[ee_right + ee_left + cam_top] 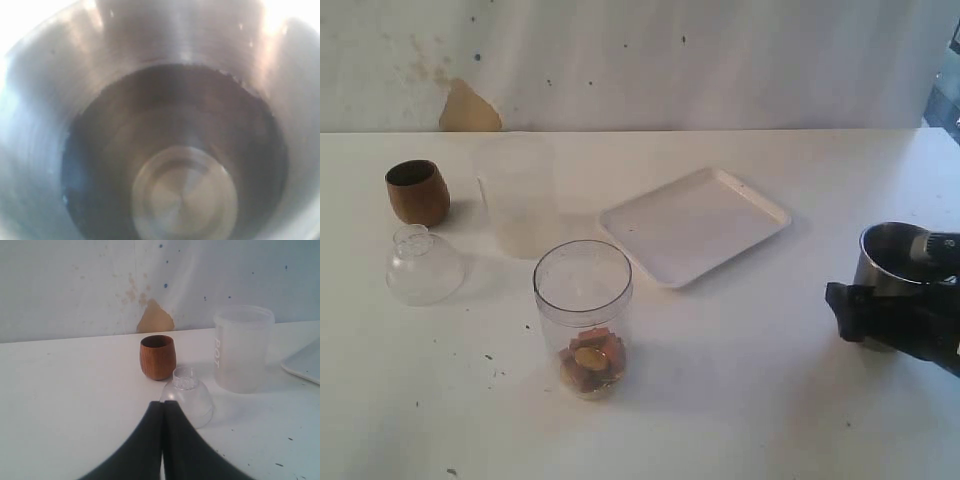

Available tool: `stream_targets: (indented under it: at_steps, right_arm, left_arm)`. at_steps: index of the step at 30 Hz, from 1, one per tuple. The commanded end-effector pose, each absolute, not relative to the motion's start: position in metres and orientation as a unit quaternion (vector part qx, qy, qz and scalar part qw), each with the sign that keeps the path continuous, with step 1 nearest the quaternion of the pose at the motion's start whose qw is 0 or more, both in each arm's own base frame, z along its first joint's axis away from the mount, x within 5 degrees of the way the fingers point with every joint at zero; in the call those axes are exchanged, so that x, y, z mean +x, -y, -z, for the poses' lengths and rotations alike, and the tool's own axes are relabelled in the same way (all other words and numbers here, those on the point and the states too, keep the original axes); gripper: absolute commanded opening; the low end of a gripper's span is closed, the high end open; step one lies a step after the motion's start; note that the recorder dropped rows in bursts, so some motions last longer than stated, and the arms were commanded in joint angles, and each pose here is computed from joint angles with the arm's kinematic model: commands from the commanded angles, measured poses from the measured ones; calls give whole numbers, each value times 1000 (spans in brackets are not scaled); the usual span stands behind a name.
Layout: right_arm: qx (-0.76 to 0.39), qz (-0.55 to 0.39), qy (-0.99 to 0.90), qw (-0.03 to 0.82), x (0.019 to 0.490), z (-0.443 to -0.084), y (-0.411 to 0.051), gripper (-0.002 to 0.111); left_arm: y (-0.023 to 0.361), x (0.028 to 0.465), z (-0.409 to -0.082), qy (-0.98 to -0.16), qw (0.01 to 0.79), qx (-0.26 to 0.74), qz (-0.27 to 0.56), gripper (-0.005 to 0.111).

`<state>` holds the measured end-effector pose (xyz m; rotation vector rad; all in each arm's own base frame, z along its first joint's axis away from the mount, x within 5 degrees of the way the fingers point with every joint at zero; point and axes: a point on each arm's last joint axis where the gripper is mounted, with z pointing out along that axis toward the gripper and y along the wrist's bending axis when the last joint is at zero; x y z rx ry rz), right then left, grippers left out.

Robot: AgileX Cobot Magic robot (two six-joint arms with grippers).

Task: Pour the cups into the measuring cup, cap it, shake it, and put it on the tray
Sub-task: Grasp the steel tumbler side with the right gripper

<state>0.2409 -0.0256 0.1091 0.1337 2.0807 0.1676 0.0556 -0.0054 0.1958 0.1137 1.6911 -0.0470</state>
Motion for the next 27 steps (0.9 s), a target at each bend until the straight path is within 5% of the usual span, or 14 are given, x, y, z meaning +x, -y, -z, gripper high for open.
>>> stream_targets:
  at_steps: [1,21,23,27]
  right_arm:
    - [51,-65,-850,520,243,-112,27,105]
    - [67,-53,-855,511,243,-110,31,96]
    - [67,-52,-856,510,242,-110,31,86]
    - [70,-54,-856,510,242,-110,31,42]
  left_arm:
    - [6,56,-195,-746,664,49,27,0]
    - [6,56,-195,-746,664,49,27,0]
    - [6,56,-195,-746,664,49,27,0]
    - [6,56,-195,-746,664,49,27,0]
